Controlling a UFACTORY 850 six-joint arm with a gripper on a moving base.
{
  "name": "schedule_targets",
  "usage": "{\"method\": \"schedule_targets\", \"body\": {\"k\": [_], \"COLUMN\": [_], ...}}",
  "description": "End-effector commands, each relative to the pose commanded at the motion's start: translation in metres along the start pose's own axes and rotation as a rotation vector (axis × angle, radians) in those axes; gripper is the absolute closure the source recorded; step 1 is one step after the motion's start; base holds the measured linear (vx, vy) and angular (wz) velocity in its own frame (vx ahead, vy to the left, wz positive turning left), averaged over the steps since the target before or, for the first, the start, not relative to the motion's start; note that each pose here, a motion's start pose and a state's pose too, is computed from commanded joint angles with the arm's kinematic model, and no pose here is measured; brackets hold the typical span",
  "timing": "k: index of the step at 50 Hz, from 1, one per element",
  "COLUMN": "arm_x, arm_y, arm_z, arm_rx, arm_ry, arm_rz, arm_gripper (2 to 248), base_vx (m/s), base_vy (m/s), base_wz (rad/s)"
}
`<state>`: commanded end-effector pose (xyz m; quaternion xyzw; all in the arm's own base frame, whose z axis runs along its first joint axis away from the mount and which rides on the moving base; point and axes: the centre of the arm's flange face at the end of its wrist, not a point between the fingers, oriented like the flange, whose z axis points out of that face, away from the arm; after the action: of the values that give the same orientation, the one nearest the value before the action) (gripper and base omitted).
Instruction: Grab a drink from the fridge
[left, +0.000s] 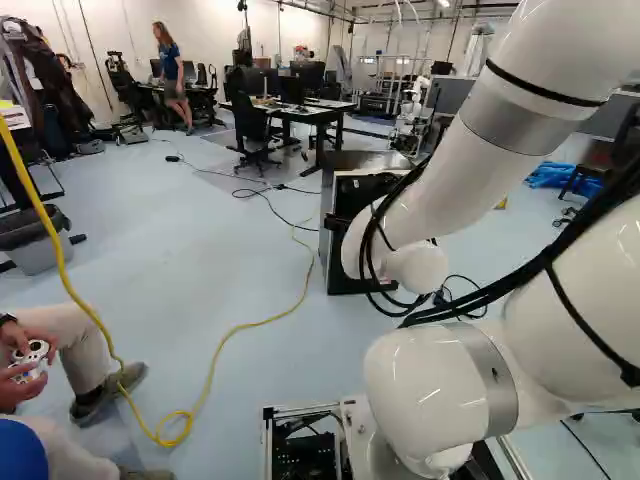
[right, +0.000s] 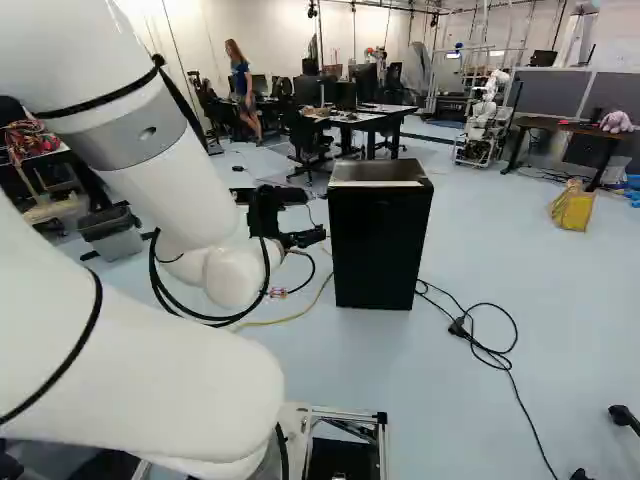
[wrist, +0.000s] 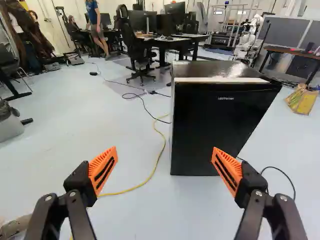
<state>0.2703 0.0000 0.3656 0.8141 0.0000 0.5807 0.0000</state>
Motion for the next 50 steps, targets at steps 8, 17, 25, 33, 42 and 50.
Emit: {"method": "schedule_targets", "body": {"k": [8, 17, 25, 33, 42, 50], "arm_x": [0.0, 0.0, 0.0, 0.0, 0.0, 0.0], "arm_y": [0.0, 0.0, 0.0, 0.0, 0.0, 0.0], "arm_z": [0.0, 0.0, 0.0, 0.0, 0.0, 0.0], "arm_rx": [0.0, 0.0, 0.0, 0.0, 0.0, 0.0], "arm_ry": [0.0, 0.0, 0.0, 0.0, 0.0, 0.0], "arm_rz": [0.0, 0.0, 0.0, 0.0, 0.0, 0.0], "arm_gripper": [3, 3, 3, 3, 3, 3], "base_vx": [0.037, 0.032, 0.035, 0.039, 0.039, 0.037], "base_vy": [0.001, 0.0, 0.0, 0.0, 0.001, 0.0], "base_wz": [0.001, -0.001, -0.001, -0.003, -0.002, -0.001]}}
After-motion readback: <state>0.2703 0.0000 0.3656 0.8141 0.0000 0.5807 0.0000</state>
